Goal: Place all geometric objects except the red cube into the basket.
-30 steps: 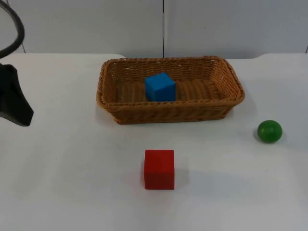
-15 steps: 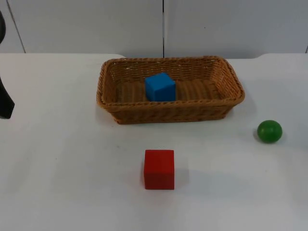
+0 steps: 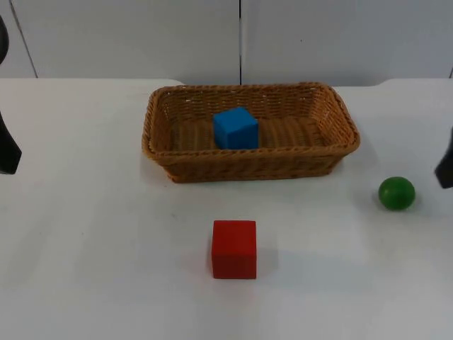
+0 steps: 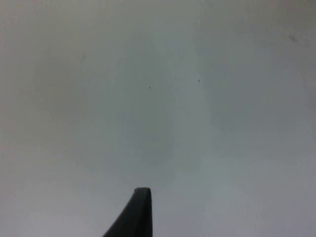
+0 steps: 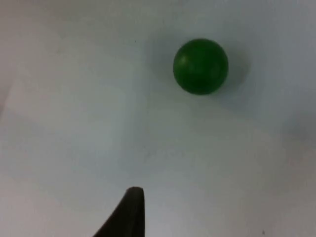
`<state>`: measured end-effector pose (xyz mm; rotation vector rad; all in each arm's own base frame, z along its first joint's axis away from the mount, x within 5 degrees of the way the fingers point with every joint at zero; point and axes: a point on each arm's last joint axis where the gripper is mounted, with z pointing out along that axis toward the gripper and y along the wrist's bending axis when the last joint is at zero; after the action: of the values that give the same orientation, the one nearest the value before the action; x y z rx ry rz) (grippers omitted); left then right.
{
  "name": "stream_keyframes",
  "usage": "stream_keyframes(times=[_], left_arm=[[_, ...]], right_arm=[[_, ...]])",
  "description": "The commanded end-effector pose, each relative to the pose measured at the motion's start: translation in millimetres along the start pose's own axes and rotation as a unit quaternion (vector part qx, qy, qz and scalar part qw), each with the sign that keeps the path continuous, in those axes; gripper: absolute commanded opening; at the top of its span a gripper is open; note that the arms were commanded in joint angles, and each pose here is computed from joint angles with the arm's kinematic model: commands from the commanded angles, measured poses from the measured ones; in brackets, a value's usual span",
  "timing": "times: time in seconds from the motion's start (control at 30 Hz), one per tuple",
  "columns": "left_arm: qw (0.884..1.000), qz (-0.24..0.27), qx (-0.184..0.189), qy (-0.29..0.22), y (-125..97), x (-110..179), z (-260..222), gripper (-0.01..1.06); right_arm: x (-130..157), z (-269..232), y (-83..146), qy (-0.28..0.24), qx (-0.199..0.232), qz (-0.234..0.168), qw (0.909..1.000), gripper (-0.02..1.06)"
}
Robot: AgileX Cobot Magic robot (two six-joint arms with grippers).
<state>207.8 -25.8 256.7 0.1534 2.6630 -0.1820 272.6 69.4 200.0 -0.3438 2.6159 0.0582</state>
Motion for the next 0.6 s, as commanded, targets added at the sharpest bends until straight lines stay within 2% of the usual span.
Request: stream_keyframes(times=[0.0, 0.27, 0.37, 0.57], left_arm=[[1.000, 0.000, -0.005, -0.002, 1.0, 1.3, -0.9, 1.05], [1.000, 0.000, -0.005, -0.002, 1.0, 1.3, -0.9, 1.05], [1.000, 0.000, -0.006, -0.011, 1.2, -0.2, -0.9, 1.05], [1.000, 0.000, -0.006, -0.014, 1.3, -0.7, -0.9, 1.05]], right_arm=[[-13.2, 28.9, 1.0, -0.007, 0.000, -0.028, 0.9996, 1.05], [-29.5, 88.2, 2.3, 0.006, -0.002, -0.061, 0.9981, 1.05], [-40.4, 112.5, 2.9, -0.007, -0.002, -0.063, 0.9980, 1.05], [-47.0, 140.1, 9.0, 0.004, -0.007, -0.069, 0.9976, 1.02]])
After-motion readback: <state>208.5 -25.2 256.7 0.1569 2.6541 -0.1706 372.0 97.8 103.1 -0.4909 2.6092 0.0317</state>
